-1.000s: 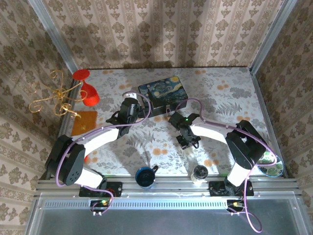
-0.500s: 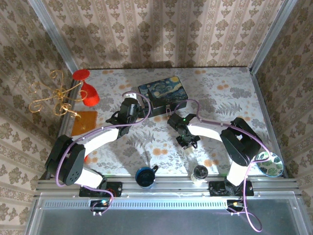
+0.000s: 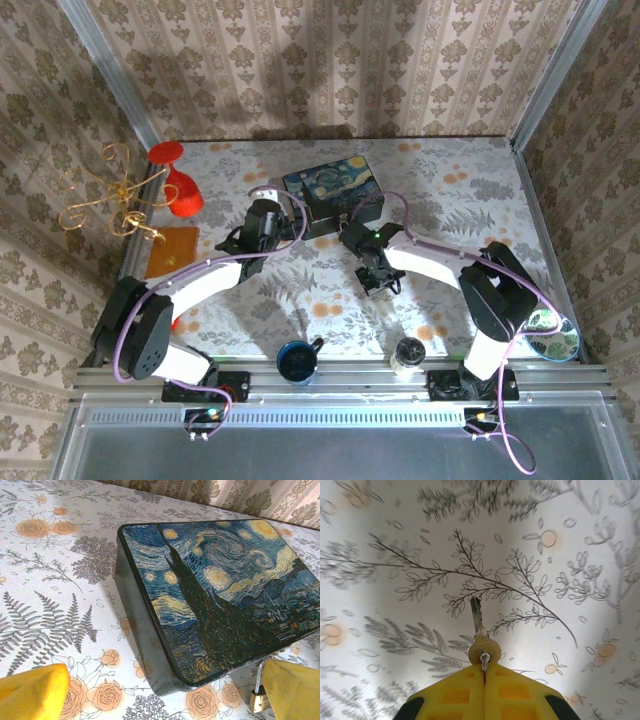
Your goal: Unlock the padlock with the key
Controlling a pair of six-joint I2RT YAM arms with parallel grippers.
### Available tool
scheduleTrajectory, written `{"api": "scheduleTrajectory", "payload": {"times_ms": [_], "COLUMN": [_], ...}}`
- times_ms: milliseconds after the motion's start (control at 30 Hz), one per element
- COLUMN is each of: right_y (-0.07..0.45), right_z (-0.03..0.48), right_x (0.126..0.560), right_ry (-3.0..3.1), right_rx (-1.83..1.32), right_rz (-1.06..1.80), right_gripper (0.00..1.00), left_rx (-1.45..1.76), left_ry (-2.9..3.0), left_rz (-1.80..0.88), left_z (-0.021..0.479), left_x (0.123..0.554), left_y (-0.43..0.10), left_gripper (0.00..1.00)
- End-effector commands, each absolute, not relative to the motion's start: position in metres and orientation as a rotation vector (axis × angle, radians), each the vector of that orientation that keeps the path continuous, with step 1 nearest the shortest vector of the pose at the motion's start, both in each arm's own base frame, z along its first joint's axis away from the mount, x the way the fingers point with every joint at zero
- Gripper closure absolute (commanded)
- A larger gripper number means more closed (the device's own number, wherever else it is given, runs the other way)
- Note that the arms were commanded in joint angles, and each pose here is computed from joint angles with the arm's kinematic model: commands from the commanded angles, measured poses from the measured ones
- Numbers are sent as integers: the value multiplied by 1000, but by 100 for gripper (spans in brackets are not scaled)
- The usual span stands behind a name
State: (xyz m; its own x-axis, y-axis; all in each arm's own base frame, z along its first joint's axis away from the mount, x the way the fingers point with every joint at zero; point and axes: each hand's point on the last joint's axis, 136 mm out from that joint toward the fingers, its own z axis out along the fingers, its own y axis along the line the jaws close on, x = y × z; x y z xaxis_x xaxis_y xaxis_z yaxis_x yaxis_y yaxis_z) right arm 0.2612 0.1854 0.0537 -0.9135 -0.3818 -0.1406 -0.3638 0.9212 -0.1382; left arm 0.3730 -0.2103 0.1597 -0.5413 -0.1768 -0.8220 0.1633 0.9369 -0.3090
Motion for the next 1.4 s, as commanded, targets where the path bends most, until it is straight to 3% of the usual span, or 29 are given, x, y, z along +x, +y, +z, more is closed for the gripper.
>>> {"api": "scheduleTrajectory", "payload": {"times_ms": [0, 267, 533, 800, 1367], "right_y": [192, 214, 221, 228, 238], "right_z": [92, 137, 199, 237, 251], "right_x": [263, 268, 286, 305, 317], "right_ry": [2869, 2791, 2332, 2014, 1883], "right_rx": [-527, -497, -495, -428, -408], "right_rz": [-71, 237, 431, 504, 538], "right_gripper": [100, 100, 100, 100, 100], "left_rx": [30, 172, 163, 267, 562], "left_ry": [2075, 2003, 2043, 2063, 2022], "left_rz": [-471, -566, -696, -958, -1269], "left_z": [173, 198, 225, 260, 274], "left_x": [369, 360, 346, 328, 294], "left_y": [-211, -225, -232, -274, -340], "left_gripper": [0, 0, 0, 21, 46]}}
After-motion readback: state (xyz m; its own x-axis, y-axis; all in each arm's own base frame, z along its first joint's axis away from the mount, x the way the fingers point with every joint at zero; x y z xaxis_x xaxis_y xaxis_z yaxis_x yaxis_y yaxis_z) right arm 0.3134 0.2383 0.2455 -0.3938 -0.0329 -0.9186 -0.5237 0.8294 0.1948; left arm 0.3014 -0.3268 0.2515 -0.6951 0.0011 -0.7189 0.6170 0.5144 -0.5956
